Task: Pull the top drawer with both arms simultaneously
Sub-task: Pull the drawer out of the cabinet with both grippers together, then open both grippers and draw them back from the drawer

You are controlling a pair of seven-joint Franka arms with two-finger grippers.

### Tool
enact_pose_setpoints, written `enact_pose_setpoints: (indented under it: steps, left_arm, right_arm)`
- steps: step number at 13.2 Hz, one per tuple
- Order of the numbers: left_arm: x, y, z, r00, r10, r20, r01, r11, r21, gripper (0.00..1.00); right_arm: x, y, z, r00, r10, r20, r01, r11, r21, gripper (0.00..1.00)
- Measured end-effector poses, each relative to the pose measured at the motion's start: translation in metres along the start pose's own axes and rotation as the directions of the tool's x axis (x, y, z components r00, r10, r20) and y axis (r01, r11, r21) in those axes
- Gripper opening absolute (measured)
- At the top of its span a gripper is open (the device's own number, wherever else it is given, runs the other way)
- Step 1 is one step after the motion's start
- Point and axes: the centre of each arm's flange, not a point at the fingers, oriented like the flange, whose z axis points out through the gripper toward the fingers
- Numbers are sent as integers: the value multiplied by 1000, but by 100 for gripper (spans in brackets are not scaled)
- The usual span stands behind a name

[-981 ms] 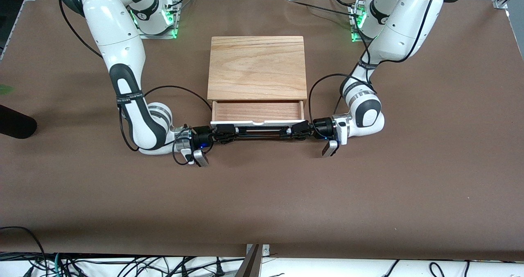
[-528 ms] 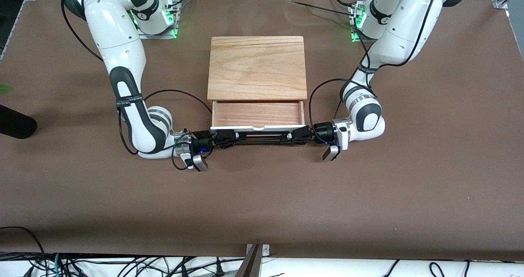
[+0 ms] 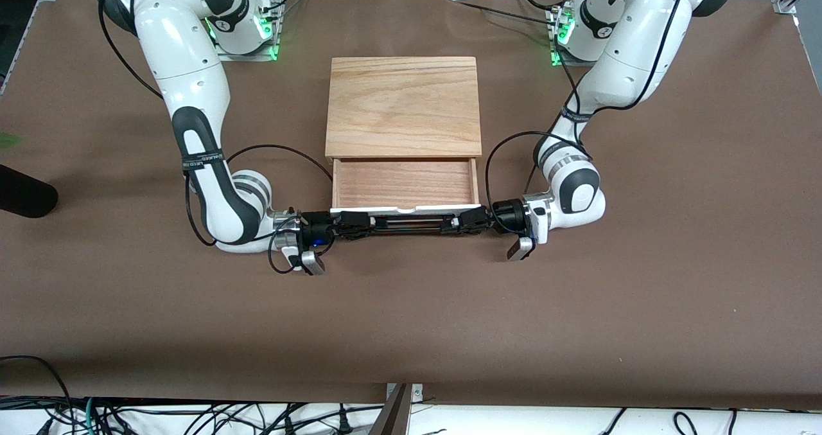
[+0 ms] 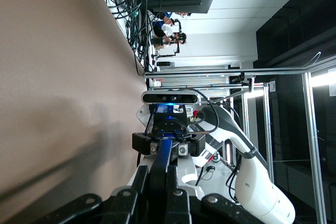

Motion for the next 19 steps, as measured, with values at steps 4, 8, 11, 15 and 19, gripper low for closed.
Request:
enact_pose_setpoints:
  steps: [4, 8, 11, 15, 19]
  left_arm:
    - [8, 0, 1, 1000, 0, -3, 0, 1000, -1, 18]
    - [10, -1, 1, 1000, -3, -4, 3, 1000, -1, 18]
    - [10, -3, -2, 1000, -6, -7, 6, 1000, 4, 18]
    - [21, -15, -29, 997, -20, -71, 25, 997, 79, 22]
    - [33, -29, -67, 991, -29, -127, 44, 992, 117, 61]
  right_arm:
    - [6, 0, 0, 1000, -7, -10, 7, 1000, -4, 15]
    - [9, 1, 0, 1000, -5, -10, 5, 1000, -1, 15]
    - [11, 0, -5, 1000, -2, -19, 2, 1000, 2, 21]
    - [48, -32, -85, 994, -35, -103, 41, 997, 60, 67]
    - [46, -37, -108, 998, -52, -27, 52, 999, -8, 100]
